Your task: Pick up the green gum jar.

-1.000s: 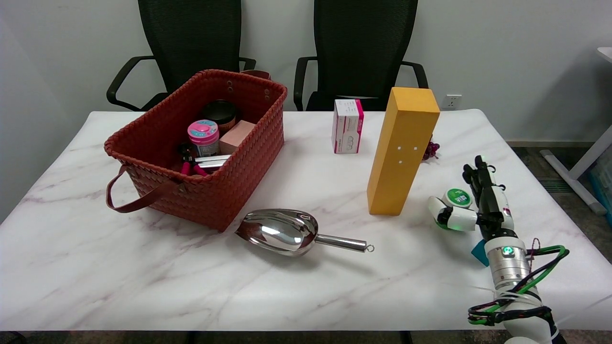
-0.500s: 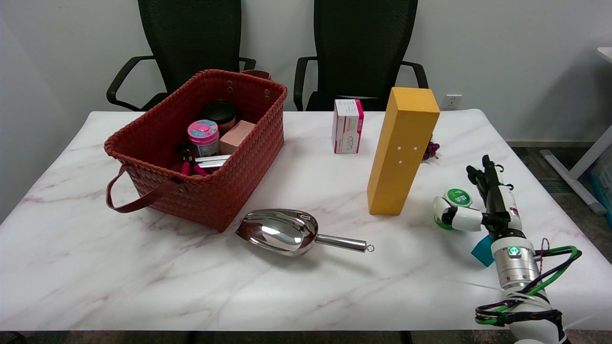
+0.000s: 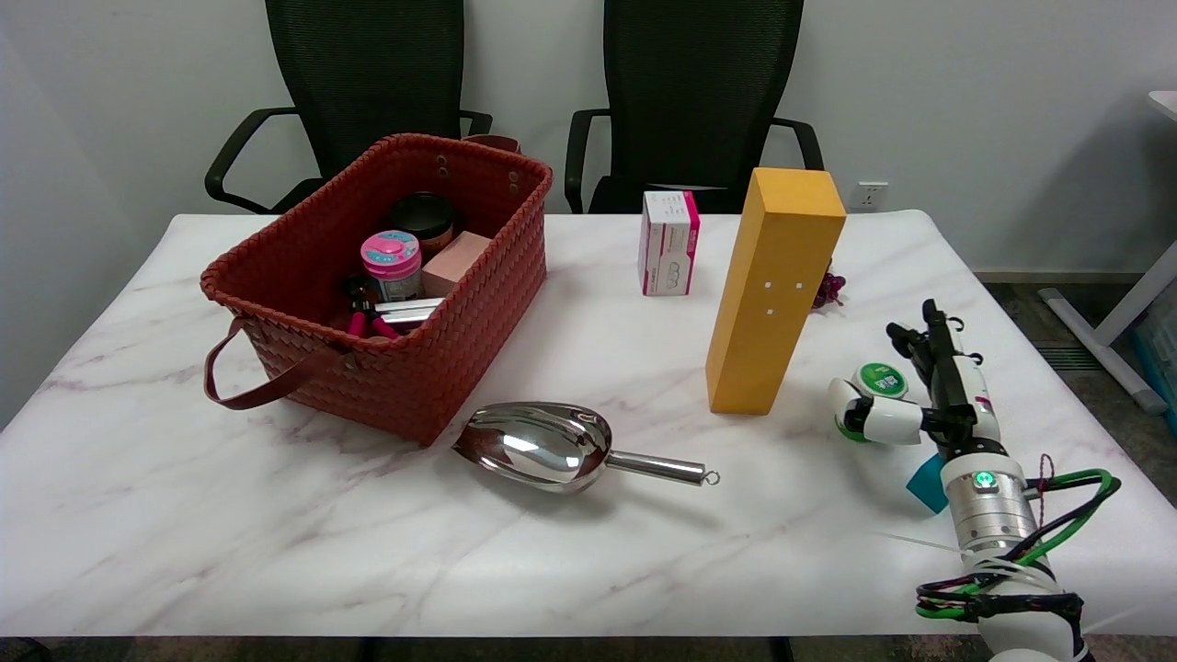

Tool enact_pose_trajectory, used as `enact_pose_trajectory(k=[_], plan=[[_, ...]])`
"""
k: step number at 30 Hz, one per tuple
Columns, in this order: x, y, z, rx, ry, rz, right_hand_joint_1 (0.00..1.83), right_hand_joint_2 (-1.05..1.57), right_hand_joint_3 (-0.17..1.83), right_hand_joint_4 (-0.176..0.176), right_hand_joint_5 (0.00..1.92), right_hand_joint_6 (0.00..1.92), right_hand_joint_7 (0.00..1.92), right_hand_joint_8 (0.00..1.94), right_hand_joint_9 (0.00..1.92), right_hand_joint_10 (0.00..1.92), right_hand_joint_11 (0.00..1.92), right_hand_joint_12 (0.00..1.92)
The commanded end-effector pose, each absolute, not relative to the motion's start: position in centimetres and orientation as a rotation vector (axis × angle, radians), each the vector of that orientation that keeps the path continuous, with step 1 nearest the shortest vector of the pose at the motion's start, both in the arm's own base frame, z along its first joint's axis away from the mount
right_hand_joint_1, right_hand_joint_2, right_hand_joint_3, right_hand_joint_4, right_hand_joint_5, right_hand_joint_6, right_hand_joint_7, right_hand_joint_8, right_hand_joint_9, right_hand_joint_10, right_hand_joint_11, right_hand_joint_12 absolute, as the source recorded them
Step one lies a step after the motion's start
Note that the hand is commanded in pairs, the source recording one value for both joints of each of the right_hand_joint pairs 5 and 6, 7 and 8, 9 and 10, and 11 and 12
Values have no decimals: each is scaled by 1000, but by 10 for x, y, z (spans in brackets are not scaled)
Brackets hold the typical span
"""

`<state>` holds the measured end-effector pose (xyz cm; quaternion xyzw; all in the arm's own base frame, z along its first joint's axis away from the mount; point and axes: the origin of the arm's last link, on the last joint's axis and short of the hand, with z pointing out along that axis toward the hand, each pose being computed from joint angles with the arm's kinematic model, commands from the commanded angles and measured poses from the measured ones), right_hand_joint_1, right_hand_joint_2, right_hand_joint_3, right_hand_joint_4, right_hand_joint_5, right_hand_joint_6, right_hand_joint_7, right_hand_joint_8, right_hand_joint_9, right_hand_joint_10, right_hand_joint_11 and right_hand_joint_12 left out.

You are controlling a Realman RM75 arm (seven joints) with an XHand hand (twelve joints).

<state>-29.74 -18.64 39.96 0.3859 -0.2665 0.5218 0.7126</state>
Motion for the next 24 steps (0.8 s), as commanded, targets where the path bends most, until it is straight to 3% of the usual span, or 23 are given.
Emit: enact_pose_trajectory(k=[1, 17, 24], plan=[[-298, -198, 388, 866, -678, 1125, 1245, 211, 1144, 0, 0, 0, 296, 296, 230, 230, 0, 0], [-306, -196, 393, 854, -677, 1101, 1241, 289, 1128, 0, 0, 0, 316, 316, 259, 259, 0, 0], [-309, -194, 397, 842, -666, 1092, 1283, 519, 1100, 0, 0, 0, 485, 485, 408, 408, 99, 99]])
